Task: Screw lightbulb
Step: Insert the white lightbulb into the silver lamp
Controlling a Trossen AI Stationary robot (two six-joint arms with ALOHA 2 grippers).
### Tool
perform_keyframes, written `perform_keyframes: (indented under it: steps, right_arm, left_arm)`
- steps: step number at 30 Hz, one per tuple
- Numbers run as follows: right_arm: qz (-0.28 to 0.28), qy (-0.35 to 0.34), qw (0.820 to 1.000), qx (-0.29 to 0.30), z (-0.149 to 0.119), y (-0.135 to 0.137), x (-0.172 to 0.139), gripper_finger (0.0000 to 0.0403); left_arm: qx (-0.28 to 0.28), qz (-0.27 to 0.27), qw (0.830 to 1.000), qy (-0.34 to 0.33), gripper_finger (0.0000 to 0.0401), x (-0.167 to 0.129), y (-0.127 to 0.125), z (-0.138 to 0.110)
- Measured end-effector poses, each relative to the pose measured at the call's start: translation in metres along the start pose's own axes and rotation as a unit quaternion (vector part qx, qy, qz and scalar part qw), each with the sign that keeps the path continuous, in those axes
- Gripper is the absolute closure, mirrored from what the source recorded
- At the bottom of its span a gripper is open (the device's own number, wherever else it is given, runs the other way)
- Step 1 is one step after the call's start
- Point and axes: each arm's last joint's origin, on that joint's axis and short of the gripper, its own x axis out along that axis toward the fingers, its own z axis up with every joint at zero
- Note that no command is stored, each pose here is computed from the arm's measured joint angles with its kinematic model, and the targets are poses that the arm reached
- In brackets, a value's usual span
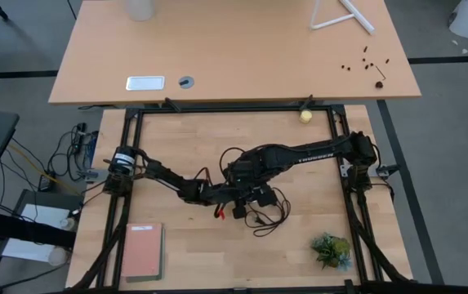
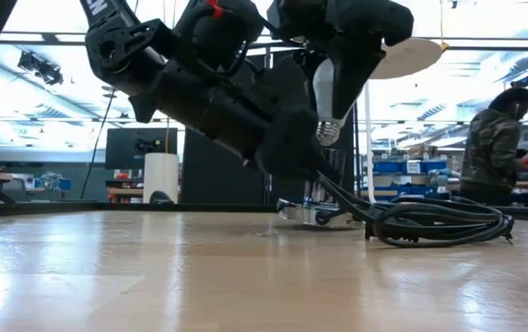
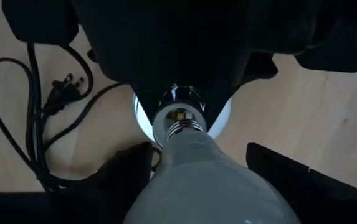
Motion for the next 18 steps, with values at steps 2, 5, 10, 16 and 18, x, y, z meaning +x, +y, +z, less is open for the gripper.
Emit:
perform_keyframes:
  steps: [2,5,10,16,18]
  right_arm:
    - [0.007,-0.002,1.0,0.011,0.0,0.0,0.0,0.0141]
    - [0.016,-0.003,1.0,0.016,-0.001,0.002,0.005,0.014]
    - [0.015,0.008,1.0,0.026,-0.003,0.002,0.007,0.0134]
    - [0.003,0.011,1.0,0.029,-0.004,0.001,0.007,0.0139]
    - [0.003,0.015,0.999,0.031,-0.004,0.001,0.007,0.0139]
  left_arm:
    - [-0.003,0.001,1.0,-0.006,0.0213,0.0,0.0,0.001]
    - [-0.005,0.001,1.0,-0.011,0.0213,0.0,0.0,0.002]
    - [-0.01,0.002,1.0,-0.023,0.0213,0.0,0.0,0.004]
    - [-0.012,0.0,0.999,-0.043,0.0213,0.0,0.0,0.008]
    - [-0.009,0.001,0.999,-0.054,0.0213,0.0,0.0,0.011]
